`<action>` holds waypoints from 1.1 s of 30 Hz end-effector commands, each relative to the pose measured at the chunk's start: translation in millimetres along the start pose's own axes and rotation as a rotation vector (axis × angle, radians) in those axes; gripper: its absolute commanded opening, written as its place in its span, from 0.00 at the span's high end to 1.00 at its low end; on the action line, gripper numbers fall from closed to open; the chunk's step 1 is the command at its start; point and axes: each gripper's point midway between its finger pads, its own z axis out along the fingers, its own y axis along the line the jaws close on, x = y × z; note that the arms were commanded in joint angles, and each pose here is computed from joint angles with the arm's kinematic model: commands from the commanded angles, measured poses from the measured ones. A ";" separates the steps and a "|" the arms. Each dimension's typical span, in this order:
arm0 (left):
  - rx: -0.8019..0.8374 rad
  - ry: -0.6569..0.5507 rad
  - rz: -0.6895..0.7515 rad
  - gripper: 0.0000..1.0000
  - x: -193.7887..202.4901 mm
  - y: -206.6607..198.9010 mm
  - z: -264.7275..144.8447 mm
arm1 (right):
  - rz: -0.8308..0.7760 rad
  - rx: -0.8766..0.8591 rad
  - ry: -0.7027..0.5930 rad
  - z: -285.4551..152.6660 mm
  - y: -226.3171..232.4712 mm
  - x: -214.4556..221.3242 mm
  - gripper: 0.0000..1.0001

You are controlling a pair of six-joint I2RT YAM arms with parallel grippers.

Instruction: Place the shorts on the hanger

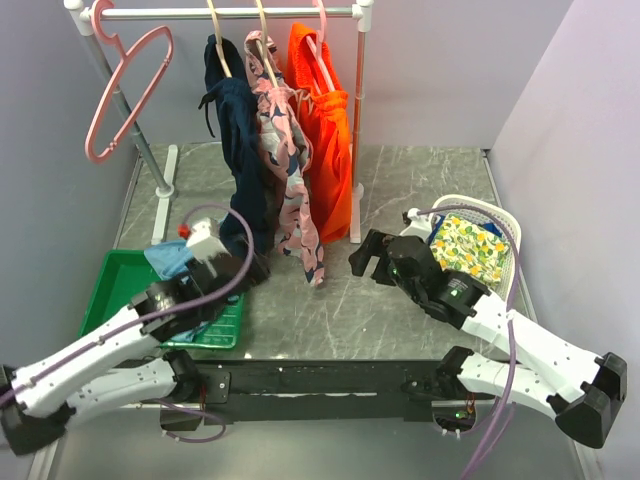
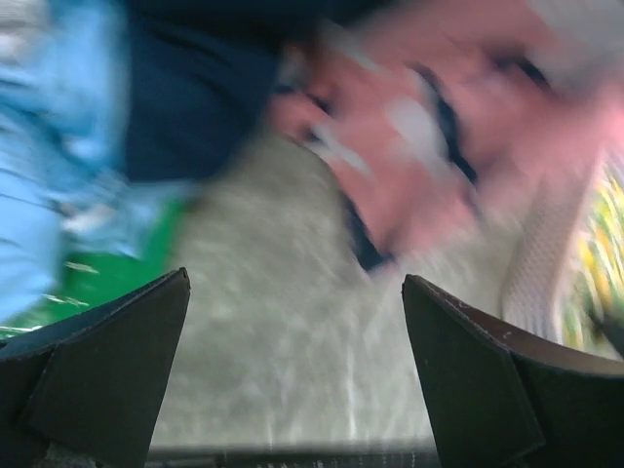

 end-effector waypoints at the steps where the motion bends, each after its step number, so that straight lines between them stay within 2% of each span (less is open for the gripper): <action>1: -0.170 -0.087 -0.131 0.04 -48.0 54.3 31.0 | 0.018 -0.044 -0.013 4.0 5.6 3.2 0.00; 3: -0.184 -0.062 -0.165 0.03 -51.6 70.3 38.6 | 0.017 -0.054 0.006 7.1 7.6 8.2 0.00; 7: -0.313 -0.144 -0.297 0.03 -80.0 123.7 52.8 | 0.011 -0.055 0.030 10.7 9.6 13.0 0.00; 9: -0.354 -0.122 -0.328 0.02 -74.0 144.7 63.9 | 0.011 -0.062 0.034 12.2 11.6 13.6 0.00; 10: -0.382 -0.136 -0.370 0.05 -78.5 159.0 66.7 | 0.006 -0.067 0.037 12.4 13.0 14.1 0.00; 14: -0.430 -0.171 -0.419 0.23 -90.6 181.9 83.5 | 0.000 -0.073 0.053 16.3 14.4 18.8 0.00; 16: -0.543 -0.192 -0.431 0.43 -92.1 199.7 81.3 | -0.004 -0.069 0.060 17.0 14.1 20.2 0.00; 17: -0.612 -0.181 -0.468 0.51 -82.8 209.9 75.8 | -0.008 -0.063 0.064 17.0 12.7 21.0 0.00; 18: -0.649 -0.186 -0.473 0.53 -79.6 216.7 73.1 | -0.009 -0.059 0.066 17.5 11.6 21.9 0.00; 20: -0.696 -0.219 -0.489 0.52 -73.5 229.0 68.2 | -0.004 -0.067 0.054 17.0 12.5 20.0 0.00; 22: -0.690 -0.235 -0.496 0.47 -70.4 232.2 70.9 | 0.002 -0.078 0.061 18.0 12.8 23.3 0.00; 23: -0.691 -0.233 -0.517 0.42 -68.4 232.4 72.3 | 0.005 -0.086 0.067 19.0 14.9 25.1 0.00; 24: -0.682 -0.234 -0.525 0.29 -68.1 231.5 75.2 | 0.005 -0.090 0.072 19.8 15.9 25.9 0.00; 25: -0.688 -0.222 -0.532 0.27 -62.7 234.3 78.1 | 0.006 -0.095 0.078 20.0 17.8 26.6 0.00; 27: -0.686 -0.222 -0.552 0.27 -59.8 235.1 81.8 | 0.003 -0.093 0.088 20.9 18.0 28.5 0.00; 30: -0.768 -0.215 -0.582 0.28 -53.0 245.0 75.5 | -0.002 -0.074 0.083 20.9 13.0 28.4 0.00; 33: -0.756 -0.248 -0.581 0.29 -58.0 244.6 72.4 | 0.008 -0.072 0.077 20.6 9.9 29.8 0.00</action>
